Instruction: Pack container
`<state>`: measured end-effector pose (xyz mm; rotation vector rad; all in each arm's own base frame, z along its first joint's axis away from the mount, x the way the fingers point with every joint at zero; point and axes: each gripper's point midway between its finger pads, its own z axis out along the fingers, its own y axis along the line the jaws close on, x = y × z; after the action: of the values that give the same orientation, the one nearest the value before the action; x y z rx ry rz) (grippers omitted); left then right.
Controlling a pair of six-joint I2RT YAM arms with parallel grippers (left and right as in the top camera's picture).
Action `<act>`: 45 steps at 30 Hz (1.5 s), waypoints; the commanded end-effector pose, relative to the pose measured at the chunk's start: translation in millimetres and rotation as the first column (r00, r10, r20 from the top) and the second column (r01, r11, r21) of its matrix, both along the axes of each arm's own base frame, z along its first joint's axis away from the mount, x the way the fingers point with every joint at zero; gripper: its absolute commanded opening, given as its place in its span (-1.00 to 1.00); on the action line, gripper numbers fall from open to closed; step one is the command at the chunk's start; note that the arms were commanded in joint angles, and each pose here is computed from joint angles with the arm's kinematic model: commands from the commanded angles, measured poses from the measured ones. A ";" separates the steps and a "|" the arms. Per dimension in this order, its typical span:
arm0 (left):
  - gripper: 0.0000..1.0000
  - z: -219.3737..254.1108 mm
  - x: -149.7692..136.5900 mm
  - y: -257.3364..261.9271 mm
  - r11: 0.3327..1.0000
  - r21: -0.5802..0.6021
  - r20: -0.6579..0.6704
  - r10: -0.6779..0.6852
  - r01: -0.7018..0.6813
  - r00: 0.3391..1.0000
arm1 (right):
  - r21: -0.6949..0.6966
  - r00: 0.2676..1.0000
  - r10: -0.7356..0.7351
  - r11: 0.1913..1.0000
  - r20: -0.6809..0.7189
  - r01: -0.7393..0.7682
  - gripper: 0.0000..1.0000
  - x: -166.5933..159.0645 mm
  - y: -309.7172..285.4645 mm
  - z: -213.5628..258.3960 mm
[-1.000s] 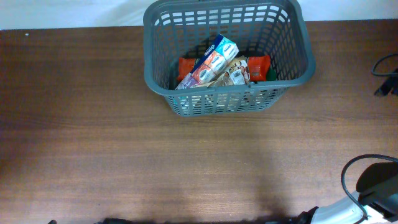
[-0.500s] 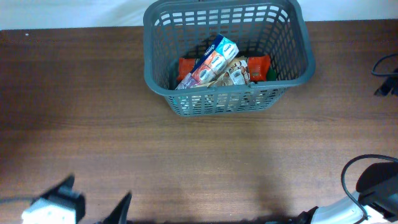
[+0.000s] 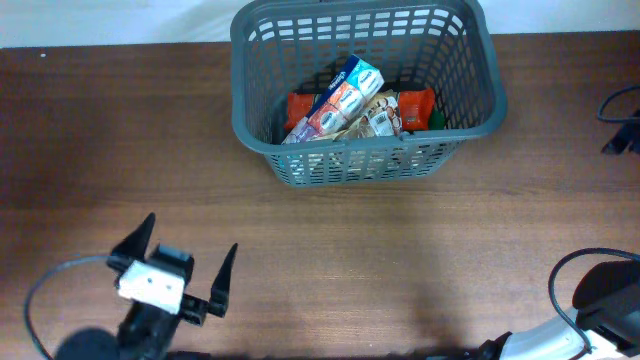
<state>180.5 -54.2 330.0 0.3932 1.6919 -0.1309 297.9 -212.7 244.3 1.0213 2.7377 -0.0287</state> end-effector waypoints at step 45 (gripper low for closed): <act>0.99 -91.4 55.9 36.3 0.972 -0.163 0.313 0.214 -0.169 0.926 | -0.003 1.000 -0.012 1.000 -0.008 0.012 0.99 -1.6 -1.6 -1.5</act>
<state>234.7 -18.9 248.1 0.1448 1.3630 -0.0284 297.8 -212.7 244.3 1.0219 2.7378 -0.0285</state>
